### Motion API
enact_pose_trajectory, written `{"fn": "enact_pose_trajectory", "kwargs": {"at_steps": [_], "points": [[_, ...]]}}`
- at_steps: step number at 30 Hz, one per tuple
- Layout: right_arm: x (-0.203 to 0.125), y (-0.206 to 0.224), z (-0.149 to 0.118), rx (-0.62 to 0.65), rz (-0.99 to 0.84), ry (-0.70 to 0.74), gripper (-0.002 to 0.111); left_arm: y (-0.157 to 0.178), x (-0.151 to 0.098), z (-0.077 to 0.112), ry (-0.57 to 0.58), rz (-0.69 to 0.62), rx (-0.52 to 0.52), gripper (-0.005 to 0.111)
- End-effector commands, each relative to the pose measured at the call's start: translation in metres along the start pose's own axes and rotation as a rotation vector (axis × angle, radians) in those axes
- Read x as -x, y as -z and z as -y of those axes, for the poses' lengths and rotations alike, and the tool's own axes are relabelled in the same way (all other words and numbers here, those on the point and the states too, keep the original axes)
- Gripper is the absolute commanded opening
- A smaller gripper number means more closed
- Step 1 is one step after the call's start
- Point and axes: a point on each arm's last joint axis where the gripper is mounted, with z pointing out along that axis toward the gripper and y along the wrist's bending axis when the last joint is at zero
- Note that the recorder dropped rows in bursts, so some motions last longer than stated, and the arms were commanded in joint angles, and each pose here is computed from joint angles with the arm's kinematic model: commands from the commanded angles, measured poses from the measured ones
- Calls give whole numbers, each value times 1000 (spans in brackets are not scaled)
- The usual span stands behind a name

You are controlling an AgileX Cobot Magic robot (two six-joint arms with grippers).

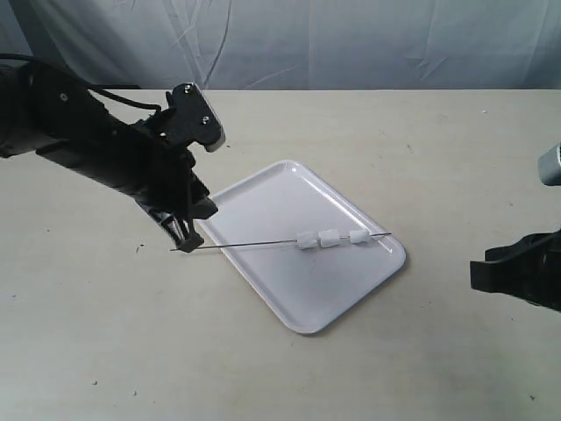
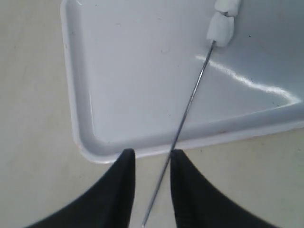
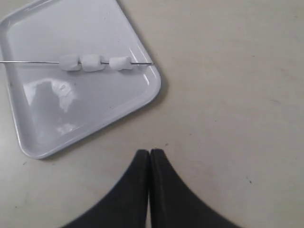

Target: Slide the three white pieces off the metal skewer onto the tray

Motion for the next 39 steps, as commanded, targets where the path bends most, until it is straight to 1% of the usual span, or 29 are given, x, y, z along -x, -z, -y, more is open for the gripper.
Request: {"fn": "enact_pose_trajectory", "kwargs": {"at_steps": [1,4,9,13,16,21,24,28,32,34,36,39], "points": [[5,-1,-1,2,40,19,1,-19,9,-5,-114,1,-15,36],[6,-1,-1,2,43,22,1,-36,12,0,-194,-15,-53,36],[6,-1,-1,2,43,24,1,-59,20,8,-239,-40,-123,36],[6,-1,-1,2,43,24,1,-75,25,5,-252,-50,-142,36],[6,-1,-1,2,43,24,1,-83,26,5,-253,-66,-186,36],[6,-1,-1,2,43,24,1,-90,28,2,-259,-75,-188,36],[6,-1,-1,2,43,24,1,-93,25,3,-252,-93,-198,36],[6,-1,-1,3,43,22,1,-99,17,3,-242,-151,-208,36],[6,-1,-1,3,43,22,1,-106,13,4,-225,-170,-221,36],[6,-1,-1,3,43,22,1,-109,11,5,-221,-177,-226,32],[6,-1,-1,3,43,22,1,-111,11,4,-211,-183,-224,24],[6,-1,-1,3,43,22,1,-112,11,1,-186,-207,-206,3]]}}
